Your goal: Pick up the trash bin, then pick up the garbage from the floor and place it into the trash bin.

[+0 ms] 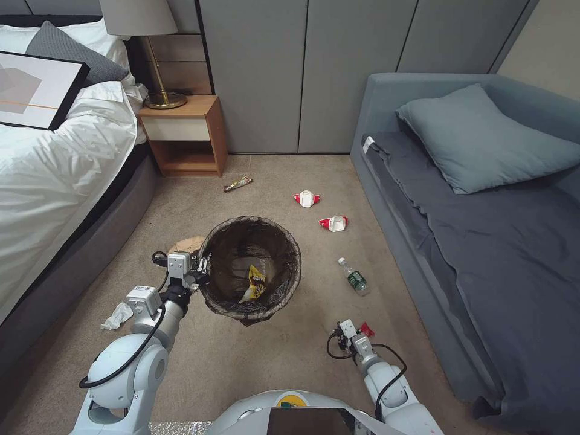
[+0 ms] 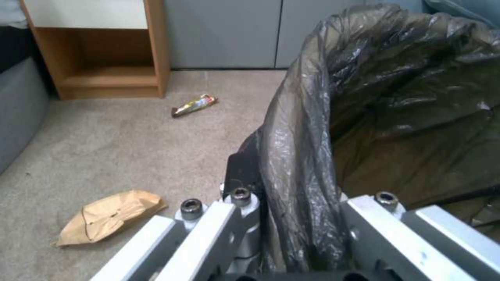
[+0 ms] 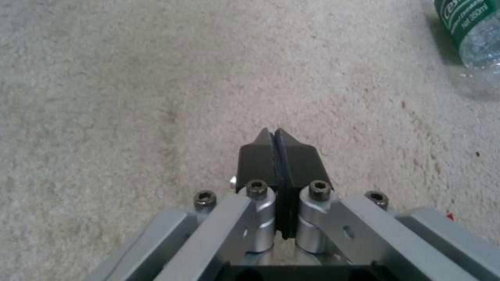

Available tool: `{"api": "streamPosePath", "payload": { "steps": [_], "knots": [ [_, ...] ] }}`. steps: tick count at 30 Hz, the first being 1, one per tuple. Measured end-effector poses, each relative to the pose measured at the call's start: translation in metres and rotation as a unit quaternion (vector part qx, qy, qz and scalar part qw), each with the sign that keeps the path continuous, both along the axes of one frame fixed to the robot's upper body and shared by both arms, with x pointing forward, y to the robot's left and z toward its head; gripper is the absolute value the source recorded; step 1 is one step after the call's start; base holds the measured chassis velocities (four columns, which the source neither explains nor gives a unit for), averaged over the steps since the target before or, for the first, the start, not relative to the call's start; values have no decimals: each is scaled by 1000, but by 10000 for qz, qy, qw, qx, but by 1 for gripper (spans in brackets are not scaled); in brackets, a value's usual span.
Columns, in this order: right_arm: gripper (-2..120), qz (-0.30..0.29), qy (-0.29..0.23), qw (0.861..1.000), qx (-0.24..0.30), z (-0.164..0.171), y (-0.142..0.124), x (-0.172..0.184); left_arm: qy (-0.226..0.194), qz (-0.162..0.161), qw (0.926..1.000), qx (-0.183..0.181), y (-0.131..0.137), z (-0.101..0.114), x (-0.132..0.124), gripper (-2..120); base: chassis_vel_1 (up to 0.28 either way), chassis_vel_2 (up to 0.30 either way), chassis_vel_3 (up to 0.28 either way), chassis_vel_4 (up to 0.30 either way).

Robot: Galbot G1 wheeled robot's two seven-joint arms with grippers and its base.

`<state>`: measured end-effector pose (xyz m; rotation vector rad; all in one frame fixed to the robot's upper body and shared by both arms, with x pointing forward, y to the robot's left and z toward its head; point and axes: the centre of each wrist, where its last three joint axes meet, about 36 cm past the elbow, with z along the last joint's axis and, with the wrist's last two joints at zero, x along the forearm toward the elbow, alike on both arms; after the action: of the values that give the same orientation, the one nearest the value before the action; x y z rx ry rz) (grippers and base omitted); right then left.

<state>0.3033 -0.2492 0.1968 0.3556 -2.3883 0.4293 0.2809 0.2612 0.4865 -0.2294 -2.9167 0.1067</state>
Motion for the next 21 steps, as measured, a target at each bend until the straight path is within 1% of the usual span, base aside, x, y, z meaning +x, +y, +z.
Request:
{"api": "streamPosePath", "payload": {
  "steps": [5, 10, 12, 17, 19, 20, 21],
  "knots": [
    [0, 18, -45, 10000, 8, 3, 1, 0, 1, -14, 10000, 0, 0, 0, 0, 7, 0, 0, 0, 0],
    [0, 61, -276, 9996, 20, 17, 4, -1, 3, -20, 10000, -6, -1, -1, 1, 7, 0, 0, 0, 0],
    [0, 75, -468, 9989, 47, 32, 8, -4, 4, -11, 10000, -14, 0, -1, 2, 7, 0, 0, 0, 0],
    [-1, 88, -626, 9980, 33, 44, 9, -10, 7, 7, 10000, -17, 2, -1, 2, 7, 0, 0, 0, 0],
    [10, 100, -734, 9972, 29, 51, 7, -16, 8, 10, 10000, -19, 3, -1, 2, 7, 0, 0, 0, 0],
    [10, 100, -734, 9972, 29, 51, 7, -16, 8, 10, 10000, -19, 3, -1, 2, 7, 0, 0, 0, 0],
    [14, 92, -765, 9970, 26, 54, 5, -20, 10, 9, 10000, -23, 3, -2, 2, 7, 0, 0, 0, 0]
  ]
}}
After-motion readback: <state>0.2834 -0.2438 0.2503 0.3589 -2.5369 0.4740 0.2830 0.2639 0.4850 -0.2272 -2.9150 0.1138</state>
